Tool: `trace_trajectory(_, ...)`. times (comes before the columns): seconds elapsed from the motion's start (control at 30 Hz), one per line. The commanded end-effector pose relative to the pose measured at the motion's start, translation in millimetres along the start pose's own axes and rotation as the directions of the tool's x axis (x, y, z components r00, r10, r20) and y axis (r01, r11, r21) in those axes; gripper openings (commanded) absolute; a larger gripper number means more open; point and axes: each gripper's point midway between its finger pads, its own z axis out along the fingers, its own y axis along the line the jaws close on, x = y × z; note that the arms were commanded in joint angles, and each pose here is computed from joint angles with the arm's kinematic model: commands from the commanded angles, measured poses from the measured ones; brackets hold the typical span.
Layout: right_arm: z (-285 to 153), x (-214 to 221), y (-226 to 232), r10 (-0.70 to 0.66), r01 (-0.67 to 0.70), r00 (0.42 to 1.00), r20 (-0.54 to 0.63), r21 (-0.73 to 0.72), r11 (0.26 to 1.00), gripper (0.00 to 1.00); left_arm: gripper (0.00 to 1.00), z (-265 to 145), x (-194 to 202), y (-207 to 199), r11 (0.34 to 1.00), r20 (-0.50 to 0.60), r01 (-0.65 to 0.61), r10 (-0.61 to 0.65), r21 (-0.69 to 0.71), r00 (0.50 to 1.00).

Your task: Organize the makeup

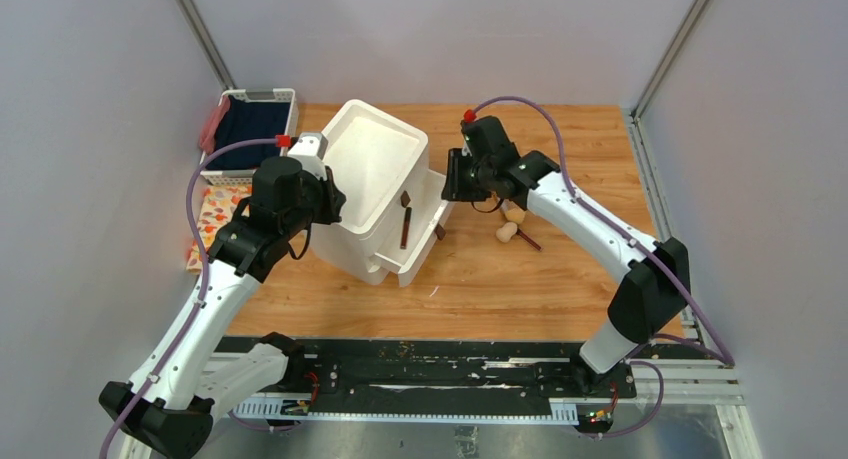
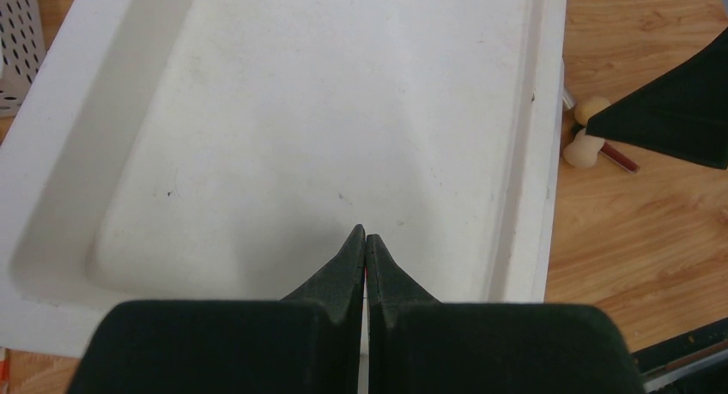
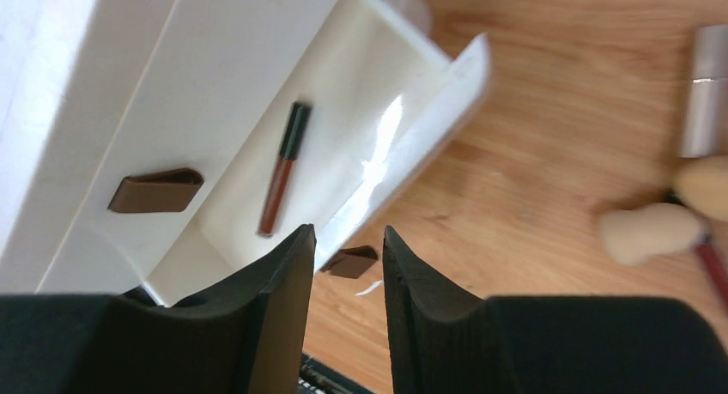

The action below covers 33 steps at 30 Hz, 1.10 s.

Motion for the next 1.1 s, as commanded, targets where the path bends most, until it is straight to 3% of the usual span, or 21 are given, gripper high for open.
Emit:
trace_trajectory(0.0, -31, -27, -50, -0.133, 0.108, 0.989, 0.058, 0.314, 0.943, 0.38, 0.0, -1, 3, -1, 1.0, -0.006, -0.009, 0.009, 0.002, 1.0)
trace_trajectory(0.1, -24, -26, -78, -0.151, 0.141, 0.988, -0.013, 0.438, 0.888, 0.38, 0.0, 0, 4, -1, 1.0, -0.009, -0.006, 0.006, 0.005, 1.0)
trace_trajectory(0.43, 10, -27, -147, -0.042, 0.085, 0.995, -0.089, 0.563, 0.822, 0.38, 0.0, -2, 2, 1, 1.0, -0.001, -0.015, 0.015, -0.002, 1.0)
trace_trajectory(1.07, 85, -14, -224, 0.132, 0.032, 0.956, -0.263, 0.54, 0.841, 0.4, 0.0, -2, 3, 4, 0.999, -0.002, -0.027, 0.027, -0.019, 1.0)
